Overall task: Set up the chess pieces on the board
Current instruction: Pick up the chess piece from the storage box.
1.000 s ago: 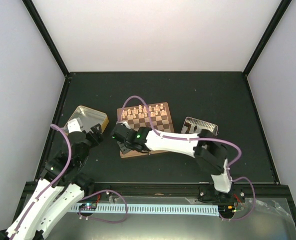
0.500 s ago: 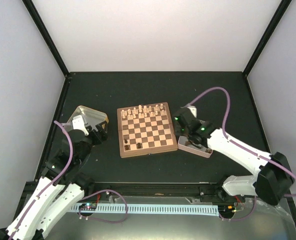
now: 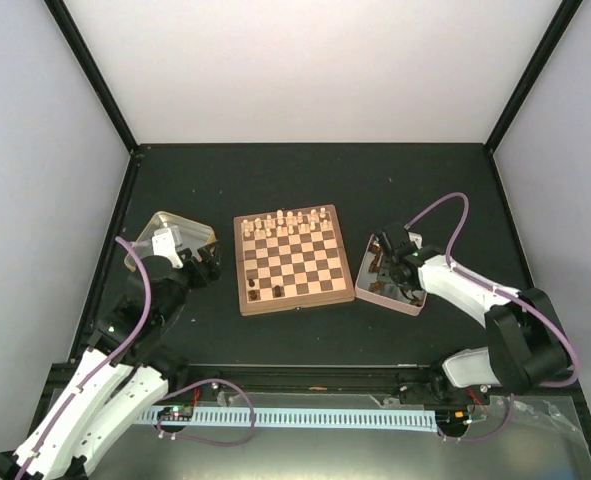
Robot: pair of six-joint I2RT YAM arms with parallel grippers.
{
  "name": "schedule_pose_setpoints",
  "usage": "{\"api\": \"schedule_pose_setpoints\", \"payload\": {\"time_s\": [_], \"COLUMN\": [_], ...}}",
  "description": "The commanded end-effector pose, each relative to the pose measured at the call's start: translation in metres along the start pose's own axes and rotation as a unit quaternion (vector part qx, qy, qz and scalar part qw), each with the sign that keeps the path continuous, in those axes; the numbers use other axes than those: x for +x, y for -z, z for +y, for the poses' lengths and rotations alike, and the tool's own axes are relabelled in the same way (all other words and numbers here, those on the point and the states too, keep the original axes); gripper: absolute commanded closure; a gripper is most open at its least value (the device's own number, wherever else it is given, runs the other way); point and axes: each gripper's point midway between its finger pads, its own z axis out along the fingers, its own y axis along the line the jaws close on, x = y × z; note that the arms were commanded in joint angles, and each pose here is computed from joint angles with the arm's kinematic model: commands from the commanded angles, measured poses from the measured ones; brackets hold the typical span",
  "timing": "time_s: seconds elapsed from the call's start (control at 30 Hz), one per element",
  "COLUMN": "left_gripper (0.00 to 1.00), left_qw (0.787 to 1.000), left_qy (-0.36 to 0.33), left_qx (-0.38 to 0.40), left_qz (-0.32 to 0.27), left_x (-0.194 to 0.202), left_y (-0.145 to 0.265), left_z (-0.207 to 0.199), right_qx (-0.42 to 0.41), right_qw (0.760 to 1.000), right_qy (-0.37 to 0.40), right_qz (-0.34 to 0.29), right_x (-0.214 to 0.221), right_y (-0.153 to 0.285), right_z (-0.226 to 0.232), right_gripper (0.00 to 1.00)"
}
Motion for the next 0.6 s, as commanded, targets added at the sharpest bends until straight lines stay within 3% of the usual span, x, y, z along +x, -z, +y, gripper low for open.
{"api": "schedule_pose_setpoints", "payload": {"time_s": [0.0, 0.3, 0.43, 0.57], "left_gripper": [0.12, 0.12, 0.12, 0.12], "left_qw": [1.0, 1.0, 1.0, 1.0], "left_qy": [-0.004, -0.006, -0.007, -0.007], "left_qx": [0.01, 0.008, 0.008, 0.009], "left_qz": [-0.008, -0.007, -0.006, -0.007], "left_x": [-0.006, -0.004, -0.004, -0.004], "left_y": [-0.001, 0.0, 0.001, 0.001], "left_z": [-0.005, -0.003, -0.003, -0.003], "right_qx": [-0.008, 0.01, 0.008, -0.006], "right_qw": [1.0, 1.0, 1.0, 1.0], "right_qy": [0.003, 0.006, 0.009, 0.005], "right_qz": [-0.01, 0.001, -0.003, -0.022], "right_x": [-0.009, -0.007, -0.011, -0.023], "right_y": [-0.007, -0.016, -0.01, 0.011], "right_z": [0.006, 0.002, 0.002, 0.004], "right_gripper": [0.72, 0.8, 0.94, 0.98]}}
